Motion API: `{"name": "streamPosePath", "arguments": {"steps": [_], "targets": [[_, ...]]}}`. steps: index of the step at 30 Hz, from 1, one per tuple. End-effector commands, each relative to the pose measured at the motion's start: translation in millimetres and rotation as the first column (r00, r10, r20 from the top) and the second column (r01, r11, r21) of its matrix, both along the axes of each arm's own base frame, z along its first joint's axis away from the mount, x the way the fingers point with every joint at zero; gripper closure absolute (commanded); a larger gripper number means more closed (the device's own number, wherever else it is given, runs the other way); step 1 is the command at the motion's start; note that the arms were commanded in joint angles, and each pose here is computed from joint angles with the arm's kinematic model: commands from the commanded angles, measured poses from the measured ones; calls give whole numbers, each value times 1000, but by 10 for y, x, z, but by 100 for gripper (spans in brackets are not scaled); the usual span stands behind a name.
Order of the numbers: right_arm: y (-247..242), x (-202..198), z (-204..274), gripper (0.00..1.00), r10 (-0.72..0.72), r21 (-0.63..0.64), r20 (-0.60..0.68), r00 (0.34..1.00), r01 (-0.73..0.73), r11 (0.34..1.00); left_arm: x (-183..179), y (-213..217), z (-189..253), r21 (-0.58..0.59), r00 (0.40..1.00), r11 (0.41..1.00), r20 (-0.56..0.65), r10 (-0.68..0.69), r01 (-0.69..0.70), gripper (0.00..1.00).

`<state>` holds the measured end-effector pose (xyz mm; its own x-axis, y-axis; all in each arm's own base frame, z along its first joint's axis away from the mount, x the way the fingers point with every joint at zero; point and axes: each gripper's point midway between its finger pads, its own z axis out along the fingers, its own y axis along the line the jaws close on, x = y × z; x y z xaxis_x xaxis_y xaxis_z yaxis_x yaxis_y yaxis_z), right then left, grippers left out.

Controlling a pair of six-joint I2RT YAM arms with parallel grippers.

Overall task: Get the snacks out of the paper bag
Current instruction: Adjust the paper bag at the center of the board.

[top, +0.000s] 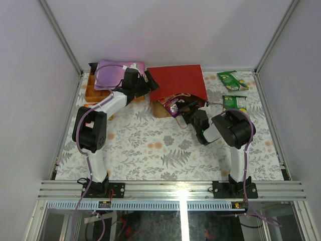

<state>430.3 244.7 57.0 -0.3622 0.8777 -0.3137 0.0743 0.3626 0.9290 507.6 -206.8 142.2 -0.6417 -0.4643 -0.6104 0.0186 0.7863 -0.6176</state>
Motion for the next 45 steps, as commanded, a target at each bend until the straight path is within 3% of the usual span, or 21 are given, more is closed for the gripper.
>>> {"name": "streamPosePath", "arguments": {"steps": [1,3,10,15,22,28,32,45], "targets": [[-48,108,116,11,-75,28,36,997,74,997,-37,-98,117,-10,1000,1000,18,-14,14,21],[-53,141,120,11,-89,33,38,995,88,996,-25,-86,105,-11,1000,1000,14,1,0,31],[-47,238,135,20,-137,23,30,990,137,990,-6,-88,60,-17,1000,1000,2,12,-11,50],[-29,169,-17,28,-142,-42,-45,989,140,989,-16,-69,36,-4,1000,1000,-3,14,-14,75],[-119,5,-145,35,-177,-114,-108,978,165,980,-21,-19,56,13,1000,999,8,30,-30,99],[-1,47,-251,42,-148,-75,-137,979,139,987,-10,-34,50,12,1000,1000,0,26,-26,100],[-59,-47,-328,42,-168,-131,-180,969,146,981,0,-9,77,32,1000,999,1,29,-29,100],[8,-260,-540,42,-123,-127,-268,955,92,988,-16,20,78,59,1000,998,-1,30,-30,100]]}}
